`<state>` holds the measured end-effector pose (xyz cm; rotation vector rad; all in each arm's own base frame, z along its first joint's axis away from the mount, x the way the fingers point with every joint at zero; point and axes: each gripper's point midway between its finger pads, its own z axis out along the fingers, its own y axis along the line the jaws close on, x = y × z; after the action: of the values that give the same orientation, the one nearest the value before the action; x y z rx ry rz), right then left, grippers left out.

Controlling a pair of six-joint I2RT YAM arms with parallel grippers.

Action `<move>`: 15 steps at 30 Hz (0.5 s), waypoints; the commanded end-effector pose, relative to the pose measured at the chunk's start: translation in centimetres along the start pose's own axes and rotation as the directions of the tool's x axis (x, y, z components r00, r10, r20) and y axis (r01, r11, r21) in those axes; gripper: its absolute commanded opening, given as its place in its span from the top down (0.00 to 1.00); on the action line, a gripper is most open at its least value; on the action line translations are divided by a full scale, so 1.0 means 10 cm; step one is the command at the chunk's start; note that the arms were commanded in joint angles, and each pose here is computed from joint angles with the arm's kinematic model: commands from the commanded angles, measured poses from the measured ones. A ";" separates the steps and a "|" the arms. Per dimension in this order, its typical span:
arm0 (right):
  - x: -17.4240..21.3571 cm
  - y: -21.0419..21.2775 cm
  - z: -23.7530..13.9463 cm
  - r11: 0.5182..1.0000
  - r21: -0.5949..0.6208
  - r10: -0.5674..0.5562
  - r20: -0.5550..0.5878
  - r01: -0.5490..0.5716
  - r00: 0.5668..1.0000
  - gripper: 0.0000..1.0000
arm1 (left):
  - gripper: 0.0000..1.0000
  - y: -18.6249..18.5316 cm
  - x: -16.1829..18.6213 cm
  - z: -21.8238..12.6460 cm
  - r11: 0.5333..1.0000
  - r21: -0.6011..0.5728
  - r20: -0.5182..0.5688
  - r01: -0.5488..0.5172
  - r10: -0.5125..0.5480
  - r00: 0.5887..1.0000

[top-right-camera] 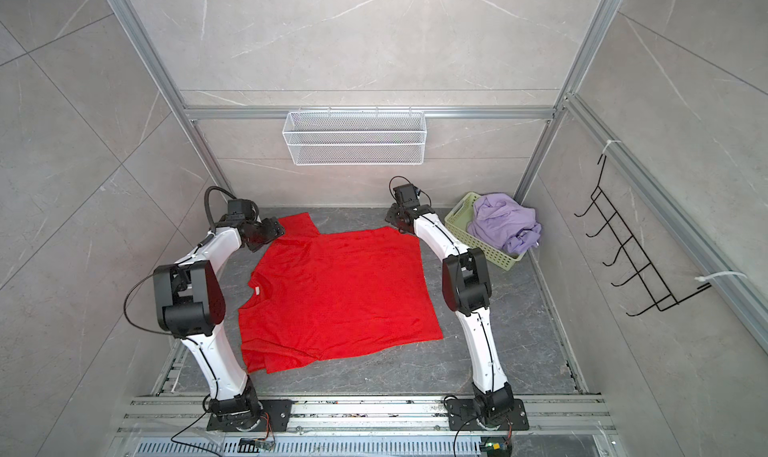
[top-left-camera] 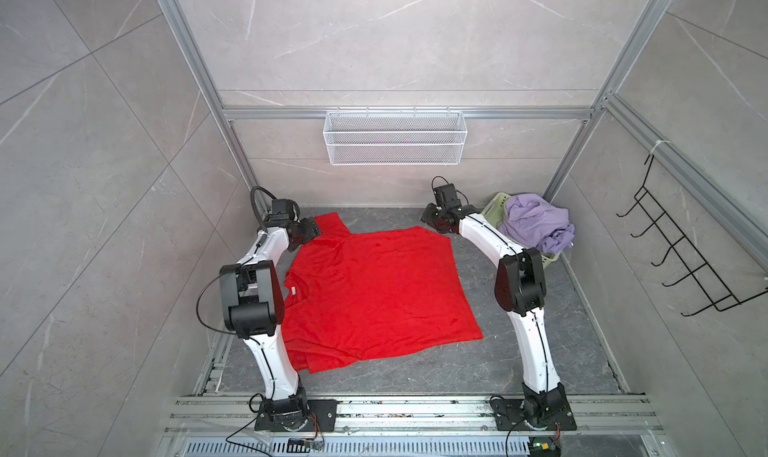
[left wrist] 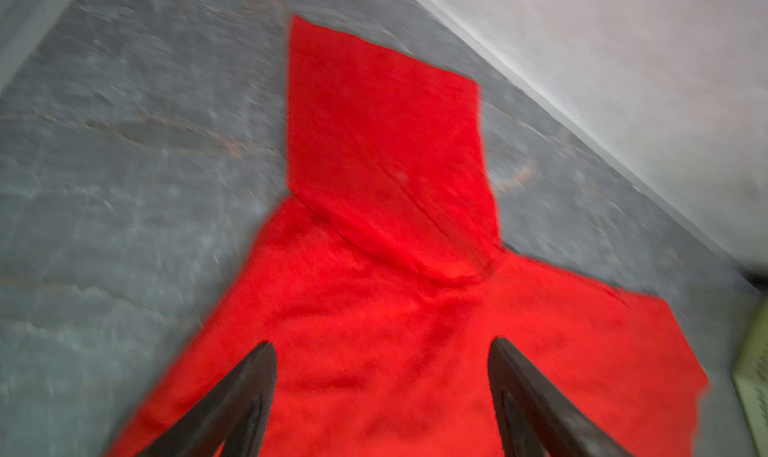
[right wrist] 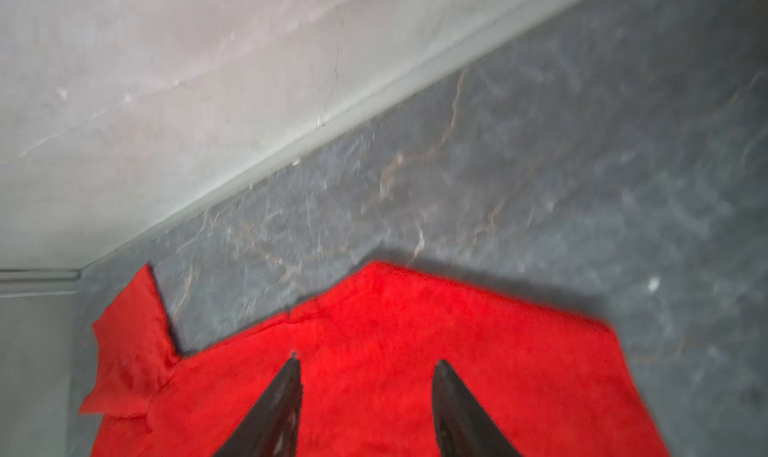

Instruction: Fold and stack the t-shirts

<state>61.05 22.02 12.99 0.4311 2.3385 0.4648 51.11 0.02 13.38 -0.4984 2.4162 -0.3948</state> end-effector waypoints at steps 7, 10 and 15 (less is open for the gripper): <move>0.16 -0.20 0.52 0.952 0.047 -0.294 -0.113 0.301 0.949 0.47 | 0.18 -0.35 0.60 -0.35 0.997 0.039 -0.076 -0.068 0.071 0.995; 0.24 -0.22 0.55 0.926 0.012 -0.372 -0.147 0.378 0.917 0.47 | 0.18 -0.34 0.69 -0.38 0.998 0.027 -0.082 -0.050 0.052 0.995; 0.52 -0.33 0.57 0.900 -0.024 -0.427 -0.244 0.435 0.871 0.48 | 0.18 -0.37 0.75 -0.39 0.998 0.009 -0.086 -0.061 0.062 0.994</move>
<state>62.81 22.10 5.32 -0.0055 2.5119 0.2807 43.97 -5.96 11.23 -0.4081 2.5664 -0.4176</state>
